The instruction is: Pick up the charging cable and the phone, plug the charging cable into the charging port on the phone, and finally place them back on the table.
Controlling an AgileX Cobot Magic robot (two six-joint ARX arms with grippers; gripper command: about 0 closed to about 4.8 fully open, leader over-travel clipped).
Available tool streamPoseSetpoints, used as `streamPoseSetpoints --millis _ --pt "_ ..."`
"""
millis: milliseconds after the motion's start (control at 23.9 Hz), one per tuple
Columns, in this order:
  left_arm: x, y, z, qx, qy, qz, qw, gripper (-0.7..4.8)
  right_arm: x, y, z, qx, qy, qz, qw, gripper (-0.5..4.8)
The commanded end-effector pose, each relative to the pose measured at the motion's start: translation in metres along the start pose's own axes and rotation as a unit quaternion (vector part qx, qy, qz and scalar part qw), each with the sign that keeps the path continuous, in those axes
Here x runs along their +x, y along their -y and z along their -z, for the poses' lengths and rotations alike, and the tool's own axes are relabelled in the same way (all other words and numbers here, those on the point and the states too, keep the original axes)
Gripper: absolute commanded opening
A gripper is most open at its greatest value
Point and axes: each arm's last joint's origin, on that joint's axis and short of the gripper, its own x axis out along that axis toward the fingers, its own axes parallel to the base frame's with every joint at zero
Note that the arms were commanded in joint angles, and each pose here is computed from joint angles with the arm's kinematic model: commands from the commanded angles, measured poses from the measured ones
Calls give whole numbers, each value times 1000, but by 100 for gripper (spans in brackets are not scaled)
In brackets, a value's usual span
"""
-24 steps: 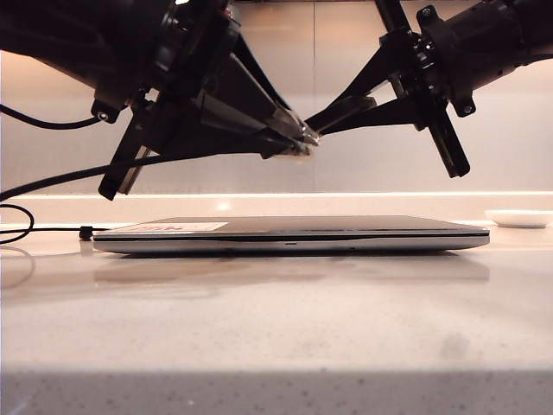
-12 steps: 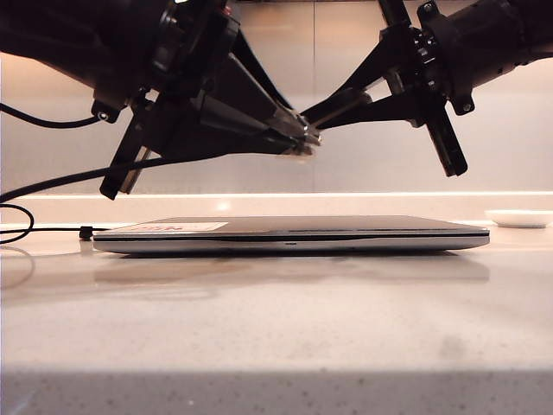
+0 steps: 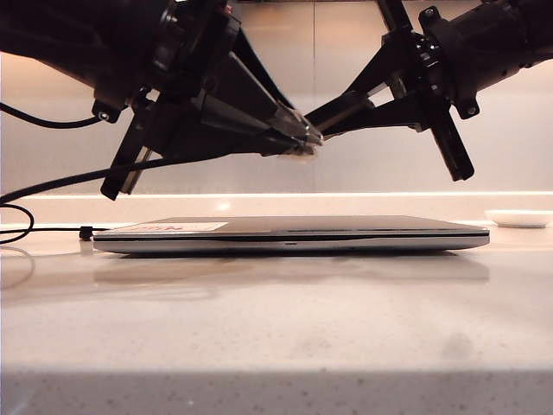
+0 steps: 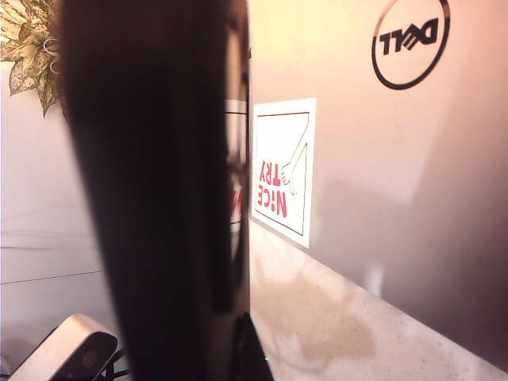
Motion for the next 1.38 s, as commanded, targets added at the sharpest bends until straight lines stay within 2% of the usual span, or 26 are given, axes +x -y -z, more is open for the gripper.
streamPoseSetpoints --millis 42,126,168,377,628,670,712,880,1005,1089,1173,1257,1382 --pt "-1 5 -7 6 32 13 999 34 -1 -7 2 -18 -16 -21 999 -6" --pt "-1 5 -7 6 32 13 999 103 -2 -8 1 -22 -10 -22 999 -6" --pt "-1 5 -7 6 32 13 999 115 -2 -9 1 -24 -7 -22 999 -6" --pt "-1 6 -7 6 33 14 999 122 -5 -11 -1 -36 15 -16 999 -6" --pt "-15 14 -14 11 57 35 998 121 -21 -2 -15 -51 72 6 996 -6" --pt "-20 17 -16 25 67 43 997 120 -28 -1 -19 -55 83 10 995 -6" --pt "-23 19 -17 31 71 45 996 116 -32 1 -21 -50 91 14 995 -6" --pt "-38 20 -24 49 91 42 994 -10 -60 7 -28 -55 114 52 991 -6" --pt "-49 13 -32 67 108 19 992 -6 -81 8 -33 -65 114 95 987 -6" --pt "-60 2 -37 92 111 -27 989 -6 -105 7 -38 -66 113 133 982 -6" --pt "-68 -10 -40 78 112 -67 988 -6 -123 8 -40 -57 117 157 979 -6" --pt "-74 -17 -43 86 115 -91 985 -6 -134 9 -41 -46 122 168 977 -6" --pt "-85 -27 -51 110 138 -129 976 -6 -146 21 -46 -22 135 190 972 -6"
